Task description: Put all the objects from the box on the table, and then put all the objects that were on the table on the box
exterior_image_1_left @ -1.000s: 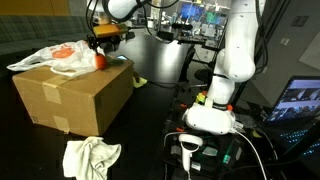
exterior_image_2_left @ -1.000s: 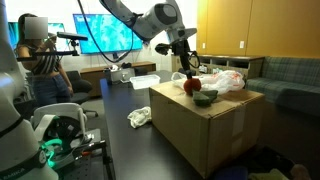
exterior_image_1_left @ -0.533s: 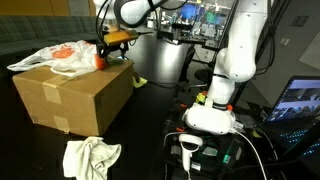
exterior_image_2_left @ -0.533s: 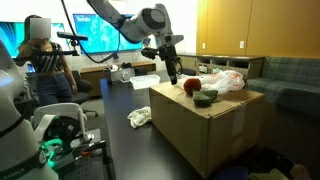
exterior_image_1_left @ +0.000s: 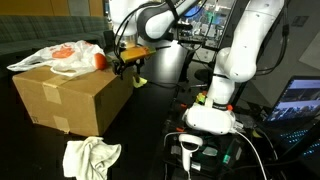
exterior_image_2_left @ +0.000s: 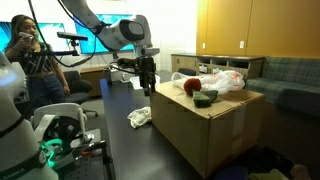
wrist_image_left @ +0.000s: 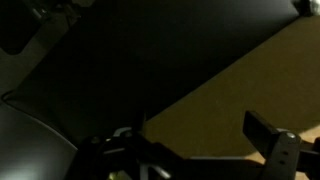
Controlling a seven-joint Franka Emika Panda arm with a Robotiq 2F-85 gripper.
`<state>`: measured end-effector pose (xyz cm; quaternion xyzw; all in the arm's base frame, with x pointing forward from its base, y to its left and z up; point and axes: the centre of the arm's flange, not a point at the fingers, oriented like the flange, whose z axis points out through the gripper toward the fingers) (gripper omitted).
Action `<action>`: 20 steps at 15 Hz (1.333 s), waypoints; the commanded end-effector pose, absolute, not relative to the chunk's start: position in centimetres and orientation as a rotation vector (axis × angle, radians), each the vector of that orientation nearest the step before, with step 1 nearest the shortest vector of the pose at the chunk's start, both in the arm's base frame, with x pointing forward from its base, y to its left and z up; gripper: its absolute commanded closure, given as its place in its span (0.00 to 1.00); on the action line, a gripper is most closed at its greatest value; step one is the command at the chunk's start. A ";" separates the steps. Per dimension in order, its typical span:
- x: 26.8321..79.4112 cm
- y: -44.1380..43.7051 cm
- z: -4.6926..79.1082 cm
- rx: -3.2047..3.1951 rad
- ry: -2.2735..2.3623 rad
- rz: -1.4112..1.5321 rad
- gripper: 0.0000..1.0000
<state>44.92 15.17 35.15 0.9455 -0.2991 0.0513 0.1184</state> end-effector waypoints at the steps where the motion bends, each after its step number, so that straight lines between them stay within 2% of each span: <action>1: 40.0 16.7 31.1 2.793 -0.876 0.106 0.00; 5: 35.7 19.3 25.5 2.842 -0.791 0.056 0.00; 10: 33.1 24.9 20.1 2.933 -0.614 0.024 0.00; 14: 33.5 29.7 18.5 3.027 -0.481 -0.021 0.00; 20: 38.2 35.7 19.3 3.138 -0.380 0.048 0.00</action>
